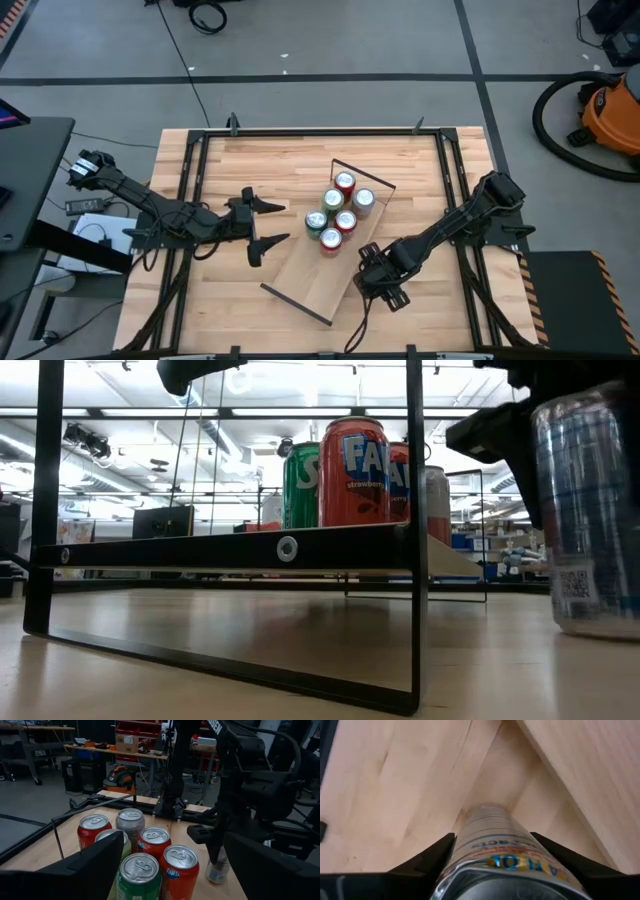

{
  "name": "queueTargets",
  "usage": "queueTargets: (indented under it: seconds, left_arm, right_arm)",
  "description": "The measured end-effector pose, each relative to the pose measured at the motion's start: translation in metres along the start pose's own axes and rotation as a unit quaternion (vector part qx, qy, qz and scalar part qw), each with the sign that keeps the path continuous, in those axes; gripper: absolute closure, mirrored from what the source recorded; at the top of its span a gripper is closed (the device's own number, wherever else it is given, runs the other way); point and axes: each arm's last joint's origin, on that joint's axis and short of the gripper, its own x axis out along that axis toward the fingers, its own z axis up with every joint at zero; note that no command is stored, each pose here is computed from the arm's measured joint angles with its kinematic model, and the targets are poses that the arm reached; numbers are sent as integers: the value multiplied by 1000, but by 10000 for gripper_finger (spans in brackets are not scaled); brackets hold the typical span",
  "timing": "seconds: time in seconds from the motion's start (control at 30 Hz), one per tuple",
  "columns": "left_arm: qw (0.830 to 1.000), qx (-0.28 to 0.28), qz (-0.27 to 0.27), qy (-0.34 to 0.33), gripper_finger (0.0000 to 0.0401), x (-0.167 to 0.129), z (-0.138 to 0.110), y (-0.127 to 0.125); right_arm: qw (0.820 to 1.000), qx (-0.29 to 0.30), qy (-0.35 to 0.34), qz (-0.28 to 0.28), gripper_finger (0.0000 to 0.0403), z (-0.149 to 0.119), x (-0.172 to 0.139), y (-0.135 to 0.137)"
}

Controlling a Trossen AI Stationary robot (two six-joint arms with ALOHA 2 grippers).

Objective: Place canned beverage on shelf
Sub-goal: Put the blue soda can on the shelf

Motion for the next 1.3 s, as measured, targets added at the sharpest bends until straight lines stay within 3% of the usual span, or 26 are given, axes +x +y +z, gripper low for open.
queueTargets:
  seconds: [0.2,0.37,0.7,1.03,1.3]
  left_arm:
    - [1000,2,-3,1,46,-1,0,-1]
    - [998,60,-28,-6,46,-7,0,-10]
    - [987,148,-56,-3,46,-14,-3,-20]
    - [984,172,-50,27,46,-13,-10,-17]
    - [978,195,-47,57,46,-13,-16,-15]
  right_arm:
    - [1000,16,-20,0,142,8,-8,0]
    - [999,23,-36,11,144,13,-11,-1]
    - [991,120,-60,19,146,21,-19,-3]
    - [979,192,-71,1,147,22,-20,-5]
    - [966,248,-72,20,147,23,-20,-4]
